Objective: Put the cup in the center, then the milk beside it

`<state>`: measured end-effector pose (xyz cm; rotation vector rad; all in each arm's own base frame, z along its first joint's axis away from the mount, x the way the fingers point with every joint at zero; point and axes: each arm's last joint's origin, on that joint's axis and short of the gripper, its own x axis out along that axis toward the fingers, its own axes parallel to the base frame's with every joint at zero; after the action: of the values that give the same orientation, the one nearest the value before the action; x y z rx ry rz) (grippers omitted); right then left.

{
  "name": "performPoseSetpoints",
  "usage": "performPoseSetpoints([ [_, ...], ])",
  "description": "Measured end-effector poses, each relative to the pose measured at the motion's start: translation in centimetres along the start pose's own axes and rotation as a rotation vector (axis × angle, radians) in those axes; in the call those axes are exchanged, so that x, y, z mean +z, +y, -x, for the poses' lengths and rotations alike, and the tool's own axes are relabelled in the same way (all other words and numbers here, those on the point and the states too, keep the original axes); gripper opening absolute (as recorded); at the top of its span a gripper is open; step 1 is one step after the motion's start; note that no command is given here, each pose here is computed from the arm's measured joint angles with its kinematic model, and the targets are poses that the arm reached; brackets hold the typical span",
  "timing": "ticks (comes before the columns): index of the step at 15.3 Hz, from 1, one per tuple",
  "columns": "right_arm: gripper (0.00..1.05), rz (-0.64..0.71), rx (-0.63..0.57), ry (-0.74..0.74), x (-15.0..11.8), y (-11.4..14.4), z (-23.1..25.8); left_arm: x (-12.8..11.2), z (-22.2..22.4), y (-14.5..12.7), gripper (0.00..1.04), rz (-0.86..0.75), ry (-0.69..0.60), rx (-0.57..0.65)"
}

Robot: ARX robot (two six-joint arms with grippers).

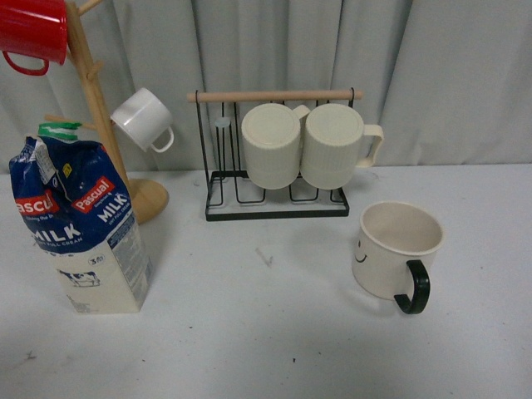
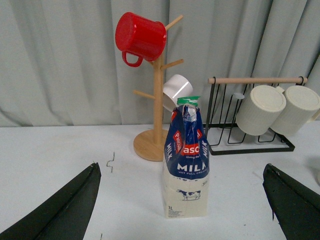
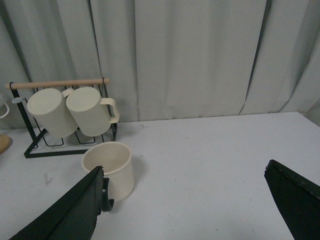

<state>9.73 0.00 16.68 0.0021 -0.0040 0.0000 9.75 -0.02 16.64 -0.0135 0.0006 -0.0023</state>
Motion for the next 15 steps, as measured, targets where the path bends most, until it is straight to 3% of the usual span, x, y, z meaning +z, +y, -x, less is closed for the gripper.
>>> performPoseSetpoints([
  [12,0.98,0.0,0.0,0.0,0.0,0.0,0.0,0.0,0.0,0.0,0.98,0.0,0.0,0.0],
  [13,0.98,-0.008,0.087,0.078,-0.2,-0.2,-0.3,0.0,0.0,0.0,0.98,0.0,0.0,0.001],
  [15,0.98,-0.025,0.136,0.097,1.3,-1.1,-2.6,0.0,0.0,0.0,0.98,0.0,0.0,0.0],
])
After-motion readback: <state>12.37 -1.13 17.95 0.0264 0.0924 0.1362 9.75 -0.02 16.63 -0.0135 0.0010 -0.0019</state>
